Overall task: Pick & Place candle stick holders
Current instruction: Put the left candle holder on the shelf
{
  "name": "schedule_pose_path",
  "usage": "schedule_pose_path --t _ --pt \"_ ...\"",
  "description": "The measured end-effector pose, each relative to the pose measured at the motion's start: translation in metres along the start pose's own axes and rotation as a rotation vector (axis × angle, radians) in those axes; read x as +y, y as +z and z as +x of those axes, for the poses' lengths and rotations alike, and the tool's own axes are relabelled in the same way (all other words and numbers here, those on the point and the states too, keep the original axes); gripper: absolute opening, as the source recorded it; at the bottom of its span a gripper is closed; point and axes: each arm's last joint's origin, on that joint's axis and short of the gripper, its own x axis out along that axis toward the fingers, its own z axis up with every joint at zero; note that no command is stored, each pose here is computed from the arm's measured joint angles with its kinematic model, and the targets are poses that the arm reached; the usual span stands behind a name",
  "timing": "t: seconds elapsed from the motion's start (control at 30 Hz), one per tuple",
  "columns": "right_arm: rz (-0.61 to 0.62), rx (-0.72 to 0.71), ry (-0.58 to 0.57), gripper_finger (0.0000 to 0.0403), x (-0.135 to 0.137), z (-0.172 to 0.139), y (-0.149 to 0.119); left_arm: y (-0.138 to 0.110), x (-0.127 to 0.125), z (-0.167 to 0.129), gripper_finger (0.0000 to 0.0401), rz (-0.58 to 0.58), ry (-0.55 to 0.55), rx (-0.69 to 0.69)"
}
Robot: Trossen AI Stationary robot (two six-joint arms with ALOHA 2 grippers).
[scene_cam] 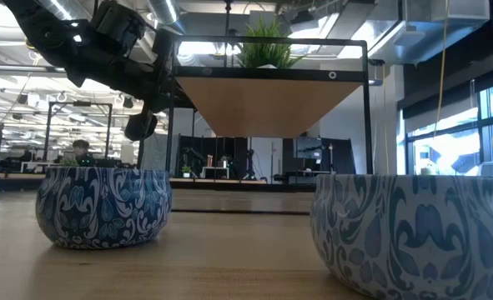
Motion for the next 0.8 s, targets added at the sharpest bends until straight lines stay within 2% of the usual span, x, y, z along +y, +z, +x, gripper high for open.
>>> schedule_pose_path --t 0.8 --pt "0.0 0.005 0.014 0.0172 0.0003 0.0001 -0.0002 0.0004 0.0018 0.0015 0.0002 -0.001 0.006 -0.002"
